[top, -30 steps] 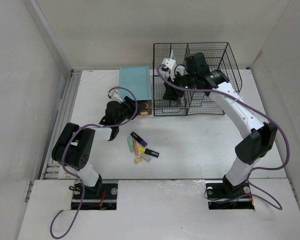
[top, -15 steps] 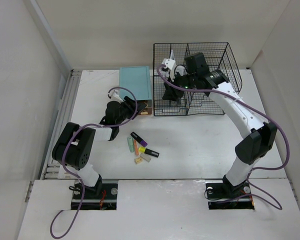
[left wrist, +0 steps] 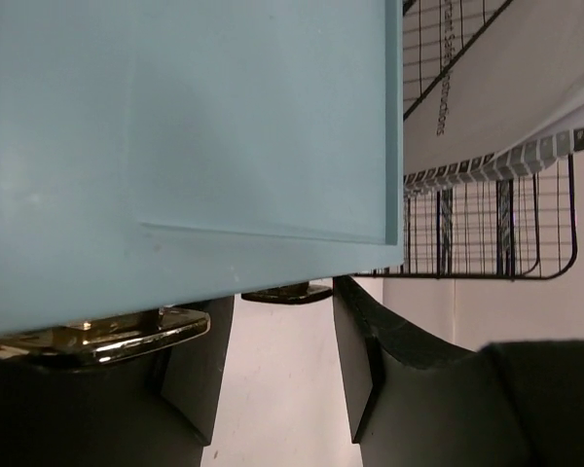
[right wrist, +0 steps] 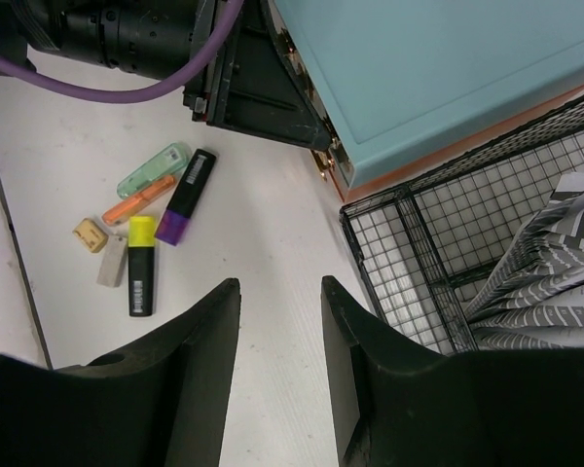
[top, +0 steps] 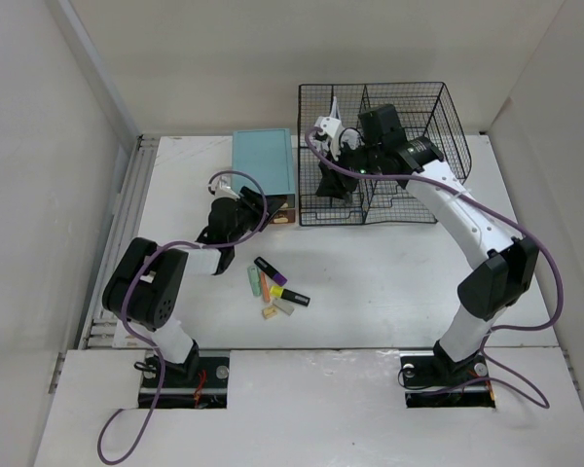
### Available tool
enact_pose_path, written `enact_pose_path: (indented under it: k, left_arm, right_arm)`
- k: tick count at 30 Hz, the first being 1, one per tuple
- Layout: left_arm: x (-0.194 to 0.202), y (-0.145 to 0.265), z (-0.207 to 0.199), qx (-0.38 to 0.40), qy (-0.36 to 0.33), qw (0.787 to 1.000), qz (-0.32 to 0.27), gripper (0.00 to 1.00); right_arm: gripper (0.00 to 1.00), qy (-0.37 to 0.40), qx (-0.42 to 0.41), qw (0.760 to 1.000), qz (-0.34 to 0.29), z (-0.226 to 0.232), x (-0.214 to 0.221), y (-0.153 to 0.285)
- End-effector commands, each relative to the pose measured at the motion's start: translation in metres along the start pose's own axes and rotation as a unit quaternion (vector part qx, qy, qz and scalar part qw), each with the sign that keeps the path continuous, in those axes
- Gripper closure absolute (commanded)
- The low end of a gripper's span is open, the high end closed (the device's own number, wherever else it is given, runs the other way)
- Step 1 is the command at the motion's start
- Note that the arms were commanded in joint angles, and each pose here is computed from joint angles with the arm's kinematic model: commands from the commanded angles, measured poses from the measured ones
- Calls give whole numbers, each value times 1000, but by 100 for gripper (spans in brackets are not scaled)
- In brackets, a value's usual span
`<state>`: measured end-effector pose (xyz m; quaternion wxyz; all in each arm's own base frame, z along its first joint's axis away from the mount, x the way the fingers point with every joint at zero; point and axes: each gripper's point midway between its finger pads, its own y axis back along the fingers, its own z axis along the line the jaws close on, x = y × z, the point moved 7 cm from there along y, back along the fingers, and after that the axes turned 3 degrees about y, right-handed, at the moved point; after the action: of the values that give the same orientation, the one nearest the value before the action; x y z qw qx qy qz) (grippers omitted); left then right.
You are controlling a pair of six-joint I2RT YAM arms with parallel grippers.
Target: Organize the desk
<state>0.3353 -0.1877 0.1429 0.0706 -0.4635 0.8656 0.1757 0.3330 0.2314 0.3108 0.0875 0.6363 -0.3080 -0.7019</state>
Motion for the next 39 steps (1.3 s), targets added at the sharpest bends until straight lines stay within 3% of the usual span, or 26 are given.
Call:
enact_pose_path:
  k: [1, 5, 10, 11, 13, 29, 31, 32, 36, 39]
  left_arm:
    - [-8, -10, -21, 31, 7, 999, -44, 58]
    - [-6, -13, -28, 29, 6, 998, -52, 58]
    - [-5, -13, -32, 26, 5, 998, -59, 85]
    - [-3, -12, -36, 32, 4, 998, -56, 94]
    - [-1, -11, -32, 27, 5, 998, -54, 99]
    - [83, 63, -8, 21, 14, 1000, 7, 99]
    - [85, 65, -5, 17, 13, 1000, 8, 91]
    - [85, 65, -4, 11, 12, 1000, 5, 76]
    - [82, 69, -6, 9, 1, 1000, 0, 36]
    - [82, 76, -12, 10, -5, 1000, 0, 24]
  right_arm:
    - [56, 20, 3, 999, -39, 3, -18, 13]
    - [56, 20, 3, 999, -39, 3, -18, 13]
    - [56, 21, -1, 999, -41, 4, -19, 13]
    - [56, 21, -1, 999, -41, 4, -19, 13]
    - [56, 21, -1, 999, -41, 4, -19, 13]
    - [56, 25, -5, 999, -43, 5, -19, 13]
    - [56, 25, -5, 999, -43, 5, -19, 13]
    - [55, 25, -5, 999, -43, 5, -19, 13]
    - [51, 27, -15, 999, -33, 6, -15, 12]
    - [48, 29, -17, 999, -30, 7, -14, 12]
